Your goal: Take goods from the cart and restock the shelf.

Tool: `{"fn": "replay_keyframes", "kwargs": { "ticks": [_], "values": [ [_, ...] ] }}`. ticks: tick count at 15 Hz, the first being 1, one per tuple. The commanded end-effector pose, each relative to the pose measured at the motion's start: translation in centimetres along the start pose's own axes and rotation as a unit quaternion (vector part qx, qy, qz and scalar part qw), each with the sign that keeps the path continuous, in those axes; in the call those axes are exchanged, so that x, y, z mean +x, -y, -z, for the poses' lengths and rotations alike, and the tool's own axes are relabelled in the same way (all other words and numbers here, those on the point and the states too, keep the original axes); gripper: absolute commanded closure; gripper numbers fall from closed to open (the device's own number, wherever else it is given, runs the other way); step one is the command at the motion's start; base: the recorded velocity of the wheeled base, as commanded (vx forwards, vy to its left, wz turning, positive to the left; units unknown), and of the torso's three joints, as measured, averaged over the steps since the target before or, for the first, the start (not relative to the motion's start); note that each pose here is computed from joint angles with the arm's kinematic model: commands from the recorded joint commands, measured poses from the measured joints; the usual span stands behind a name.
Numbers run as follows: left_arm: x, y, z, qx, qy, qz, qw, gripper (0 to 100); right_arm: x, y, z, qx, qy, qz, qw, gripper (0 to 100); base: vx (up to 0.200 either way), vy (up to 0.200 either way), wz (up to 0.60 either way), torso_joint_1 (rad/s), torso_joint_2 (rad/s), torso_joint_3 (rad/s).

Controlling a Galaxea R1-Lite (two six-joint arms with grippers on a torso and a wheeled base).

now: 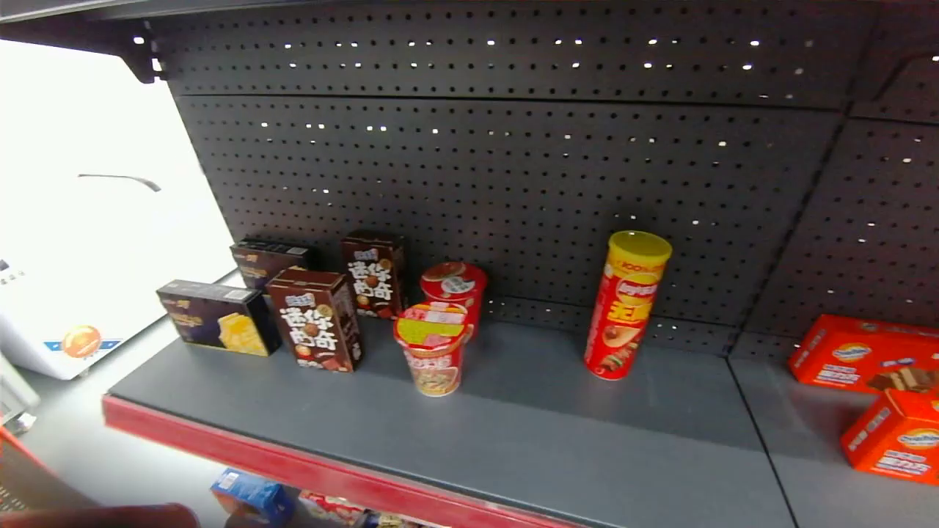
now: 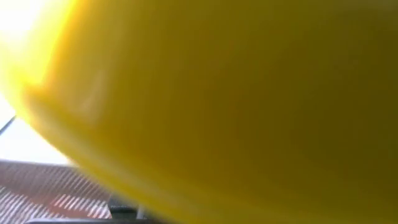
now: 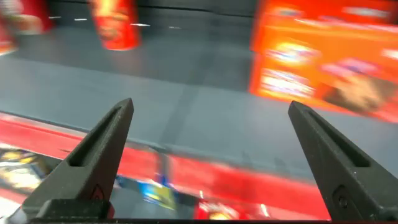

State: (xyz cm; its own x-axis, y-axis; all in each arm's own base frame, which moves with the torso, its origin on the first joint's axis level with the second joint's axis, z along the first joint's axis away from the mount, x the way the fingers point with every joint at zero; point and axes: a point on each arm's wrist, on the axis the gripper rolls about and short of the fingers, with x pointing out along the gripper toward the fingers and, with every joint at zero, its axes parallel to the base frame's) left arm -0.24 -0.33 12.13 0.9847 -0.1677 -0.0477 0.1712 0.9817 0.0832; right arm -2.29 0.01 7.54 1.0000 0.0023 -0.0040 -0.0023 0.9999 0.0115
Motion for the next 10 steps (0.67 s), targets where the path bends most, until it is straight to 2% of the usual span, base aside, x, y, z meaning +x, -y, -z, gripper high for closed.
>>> {"fn": "replay_keyframes", "kwargs": {
  "ticks": [1, 3, 8, 10],
  "values": [
    [0.05, -0.01, -0.01, 0.000, -0.002, 0.000, 1.0000, 100, 0.00, 0.00, -0.01, 0.000, 0.000, 0.000, 1.000, 0, 0.000, 0.000, -0.60, 0.002, 0.00, -0.002],
    [0.05, -0.01, 0.04, 0.000, -0.003, 0.000, 1.0000, 100, 0.00, 0.00, 0.01, 0.000, 0.000, 0.000, 1.000, 0, 0.000, 0.000, -0.60, 0.002, 0.00, 0.000],
    [-0.12, 0.02, 0.00, -0.001, 0.005, 0.000, 1.0000, 100, -0.01, 0.00, 0.00, 0.000, -0.001, 0.000, 1.000, 0, 0.000, 0.000, 0.00, 0.000, 0.00, 0.000],
    [-0.37, 0.06, -0.02, 0.000, 0.016, 0.000, 0.9999, 100, 0.00, 0.00, 0.01, 0.000, 0.000, 0.000, 1.000, 0, 0.000, 0.000, 0.00, 0.000, 0.00, 0.000]
  ]
}}
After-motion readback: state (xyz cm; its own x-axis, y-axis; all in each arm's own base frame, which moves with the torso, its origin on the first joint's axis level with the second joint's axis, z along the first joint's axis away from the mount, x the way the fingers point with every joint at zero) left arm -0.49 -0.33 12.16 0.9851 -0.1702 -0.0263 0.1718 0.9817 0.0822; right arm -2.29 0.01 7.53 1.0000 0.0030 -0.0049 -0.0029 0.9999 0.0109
